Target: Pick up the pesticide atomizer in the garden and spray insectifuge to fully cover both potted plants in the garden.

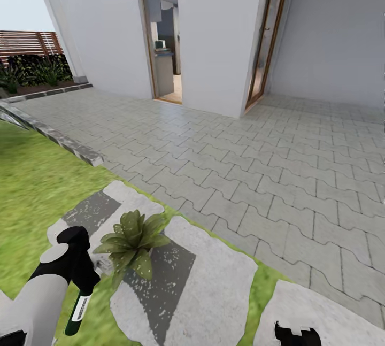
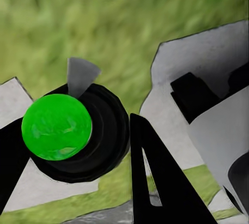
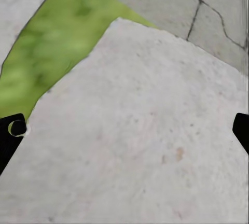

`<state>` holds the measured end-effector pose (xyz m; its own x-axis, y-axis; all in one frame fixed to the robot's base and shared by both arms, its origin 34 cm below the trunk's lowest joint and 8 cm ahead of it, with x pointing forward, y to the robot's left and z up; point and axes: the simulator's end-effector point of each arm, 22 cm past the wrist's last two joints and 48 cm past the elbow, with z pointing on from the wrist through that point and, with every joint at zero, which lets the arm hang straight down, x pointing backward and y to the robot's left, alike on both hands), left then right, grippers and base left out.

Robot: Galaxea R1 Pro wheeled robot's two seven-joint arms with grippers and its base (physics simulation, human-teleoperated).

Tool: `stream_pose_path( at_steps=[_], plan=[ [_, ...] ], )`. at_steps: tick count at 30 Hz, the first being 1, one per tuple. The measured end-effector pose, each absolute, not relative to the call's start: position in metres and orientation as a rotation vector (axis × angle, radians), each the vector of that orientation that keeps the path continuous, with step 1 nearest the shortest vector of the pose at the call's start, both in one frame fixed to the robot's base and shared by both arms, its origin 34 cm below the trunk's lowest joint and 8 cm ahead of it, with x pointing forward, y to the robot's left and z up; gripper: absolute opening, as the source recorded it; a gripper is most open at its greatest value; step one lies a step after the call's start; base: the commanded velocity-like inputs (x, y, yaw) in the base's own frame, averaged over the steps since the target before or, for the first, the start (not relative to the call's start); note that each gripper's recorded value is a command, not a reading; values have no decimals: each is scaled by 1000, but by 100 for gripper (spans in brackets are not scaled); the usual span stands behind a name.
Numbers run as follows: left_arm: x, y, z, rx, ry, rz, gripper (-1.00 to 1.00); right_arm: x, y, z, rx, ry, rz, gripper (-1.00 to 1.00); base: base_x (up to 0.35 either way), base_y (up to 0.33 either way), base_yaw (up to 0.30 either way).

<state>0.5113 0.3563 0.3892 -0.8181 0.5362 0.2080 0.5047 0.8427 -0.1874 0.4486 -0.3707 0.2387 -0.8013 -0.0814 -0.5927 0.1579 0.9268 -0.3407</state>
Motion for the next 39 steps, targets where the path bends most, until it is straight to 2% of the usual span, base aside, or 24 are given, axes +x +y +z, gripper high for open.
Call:
stream_pose_path(
  at_steps=[10, 20, 25, 33, 39],
  plan=[
    [514, 357, 391, -796, -2778, 175, -100, 449, -370, 239, 54, 2451, -501, 100, 0, -272, 22],
    [519, 356, 396, -798, -2787, 181, -100, 448, -369, 238, 55, 2451, -497, 100, 0, -272, 258],
    [555, 359, 421, -843, -2825, 130, -100, 448, -369, 238, 55, 2452, -497, 100, 26, -272, 276],
    [565, 380, 434, -861, -2787, -14, -100, 448, -369, 238, 55, 2452, -497, 100, 217, -189, 271],
    [565, 380, 434, -864, -2784, -17, -100, 449, -372, 239, 52, 2450, -501, 100, 331, -11, 41]
  ],
)
